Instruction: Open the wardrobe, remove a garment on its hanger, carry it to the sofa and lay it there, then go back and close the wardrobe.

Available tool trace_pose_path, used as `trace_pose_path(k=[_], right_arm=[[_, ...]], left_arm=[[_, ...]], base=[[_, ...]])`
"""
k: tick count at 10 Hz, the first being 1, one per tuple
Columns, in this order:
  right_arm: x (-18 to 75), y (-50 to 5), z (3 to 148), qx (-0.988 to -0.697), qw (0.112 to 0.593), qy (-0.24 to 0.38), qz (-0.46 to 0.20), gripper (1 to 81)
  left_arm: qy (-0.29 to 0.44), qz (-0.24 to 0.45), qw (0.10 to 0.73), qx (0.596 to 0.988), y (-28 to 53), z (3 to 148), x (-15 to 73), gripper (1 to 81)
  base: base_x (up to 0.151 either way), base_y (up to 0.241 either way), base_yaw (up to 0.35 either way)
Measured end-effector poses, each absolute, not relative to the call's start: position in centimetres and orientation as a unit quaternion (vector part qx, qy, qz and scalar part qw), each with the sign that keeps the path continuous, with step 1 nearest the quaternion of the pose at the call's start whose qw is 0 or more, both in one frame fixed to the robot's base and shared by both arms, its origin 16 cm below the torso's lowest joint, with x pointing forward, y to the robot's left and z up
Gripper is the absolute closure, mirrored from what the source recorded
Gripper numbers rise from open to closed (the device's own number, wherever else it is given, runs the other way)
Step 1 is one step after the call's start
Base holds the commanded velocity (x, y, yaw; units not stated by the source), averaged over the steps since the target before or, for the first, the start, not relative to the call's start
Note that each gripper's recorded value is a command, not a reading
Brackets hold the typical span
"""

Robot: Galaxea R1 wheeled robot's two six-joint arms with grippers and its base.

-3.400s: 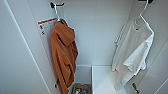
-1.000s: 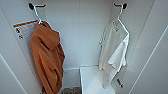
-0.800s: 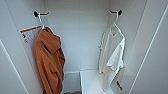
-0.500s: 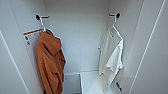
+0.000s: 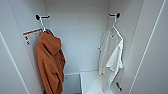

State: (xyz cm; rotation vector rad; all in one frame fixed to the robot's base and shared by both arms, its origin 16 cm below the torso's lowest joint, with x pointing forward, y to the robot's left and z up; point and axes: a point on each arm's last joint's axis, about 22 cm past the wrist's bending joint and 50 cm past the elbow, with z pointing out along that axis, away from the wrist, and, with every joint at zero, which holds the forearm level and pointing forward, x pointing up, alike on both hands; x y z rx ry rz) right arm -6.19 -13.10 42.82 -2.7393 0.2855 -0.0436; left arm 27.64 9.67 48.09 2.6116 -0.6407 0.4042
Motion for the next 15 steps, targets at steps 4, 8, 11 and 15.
trace_pose_path(k=[4, 8, 11, 15], right_arm=[[-5.7, -13.2, 42.8, -0.976, 0.191, 0.101, -0.018, 1.0], [-5.4, -13.5, 42.7, -0.977, 0.188, 0.101, -0.019, 1.0], [-5.2, -13.6, 42.7, -0.977, 0.188, 0.101, -0.020, 1.0], [-5.2, -13.7, 42.7, -0.977, 0.187, 0.101, -0.020, 1.0]], left_arm=[[-0.254, 0.172, 0.226, 0.925, 4.8, 53.5, 37.2, 1.0], [-0.251, 0.191, 0.232, 0.920, 3.4, 58.2, 43.8, 1.0], [-0.259, 0.189, 0.271, 0.908, 0.9, 62.6, 45.4, 1.0], [-0.274, 0.250, 0.279, 0.886, -3.2, 74.6, 55.9, 1.0]], base=[[0.000, 0.000, 0.000], [0.000, 0.000, 0.000], [0.000, 0.000, 0.000], [0.000, 0.000, 0.000]])
